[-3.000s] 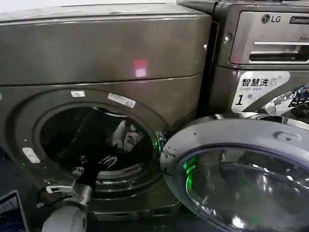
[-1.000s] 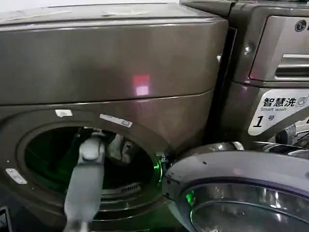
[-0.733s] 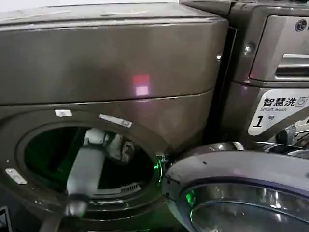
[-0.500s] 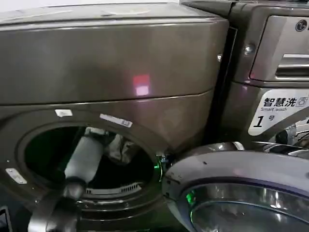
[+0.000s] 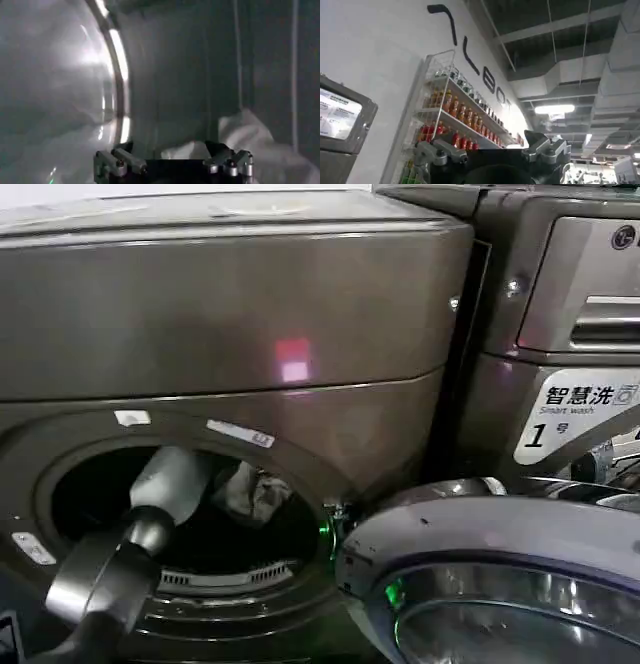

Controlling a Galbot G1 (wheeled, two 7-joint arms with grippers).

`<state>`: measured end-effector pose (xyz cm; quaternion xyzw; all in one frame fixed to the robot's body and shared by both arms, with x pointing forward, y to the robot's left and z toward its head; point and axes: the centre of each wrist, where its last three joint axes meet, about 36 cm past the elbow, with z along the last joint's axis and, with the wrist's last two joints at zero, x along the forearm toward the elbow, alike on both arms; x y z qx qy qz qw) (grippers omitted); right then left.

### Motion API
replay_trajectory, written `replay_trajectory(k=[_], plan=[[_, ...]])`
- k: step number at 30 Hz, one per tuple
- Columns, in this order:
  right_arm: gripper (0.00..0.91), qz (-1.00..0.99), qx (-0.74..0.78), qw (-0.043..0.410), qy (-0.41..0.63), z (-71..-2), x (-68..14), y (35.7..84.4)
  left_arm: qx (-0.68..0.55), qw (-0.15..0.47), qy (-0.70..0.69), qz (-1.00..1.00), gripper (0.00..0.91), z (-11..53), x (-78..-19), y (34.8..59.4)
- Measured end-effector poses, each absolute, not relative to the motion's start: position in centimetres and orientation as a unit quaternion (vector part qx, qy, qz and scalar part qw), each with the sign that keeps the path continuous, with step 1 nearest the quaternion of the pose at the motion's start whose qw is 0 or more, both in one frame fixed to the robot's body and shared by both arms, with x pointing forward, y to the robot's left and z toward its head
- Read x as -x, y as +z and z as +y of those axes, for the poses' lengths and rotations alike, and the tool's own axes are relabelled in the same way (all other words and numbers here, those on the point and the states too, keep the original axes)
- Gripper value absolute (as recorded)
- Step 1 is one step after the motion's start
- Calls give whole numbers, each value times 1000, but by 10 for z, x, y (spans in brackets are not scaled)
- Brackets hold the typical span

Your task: Grasp the clothes from the dryer.

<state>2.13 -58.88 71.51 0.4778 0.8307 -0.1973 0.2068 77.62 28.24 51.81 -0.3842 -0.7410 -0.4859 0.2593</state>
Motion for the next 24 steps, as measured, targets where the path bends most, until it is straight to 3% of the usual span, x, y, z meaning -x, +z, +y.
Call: replay_trajectory(k=[13, 14, 15, 16, 17, 18, 21, 24], plan=[[907, 834, -475, 202, -198, -584, -23, 712, 377, 328, -564, -658, 907, 280, -777, 502], [907, 834, -475, 201, -198, -584, -23, 712, 378, 329, -567, -654, 865, 278, -777, 500], [907, 834, -475, 201, -198, -584, -23, 712, 379, 330, -570, -651, 739, 276, -776, 499], [907, 833, -475, 201, -198, -584, -23, 712, 380, 333, -572, -646, 535, 274, -776, 496], [907, 833, -475, 201, -198, -584, -23, 712, 381, 335, -575, -642, 535, 272, -776, 494], [907, 833, -476, 201, -198, -584, -22, 712, 381, 336, -577, -640, 159, 271, -776, 493], [907, 832, -477, 201, -197, -584, -22, 711, 381, 337, -583, -634, 34, 268, -776, 494], [907, 832, -478, 201, -197, -584, -22, 710, 381, 334, -588, -630, 0, 265, -778, 496]])
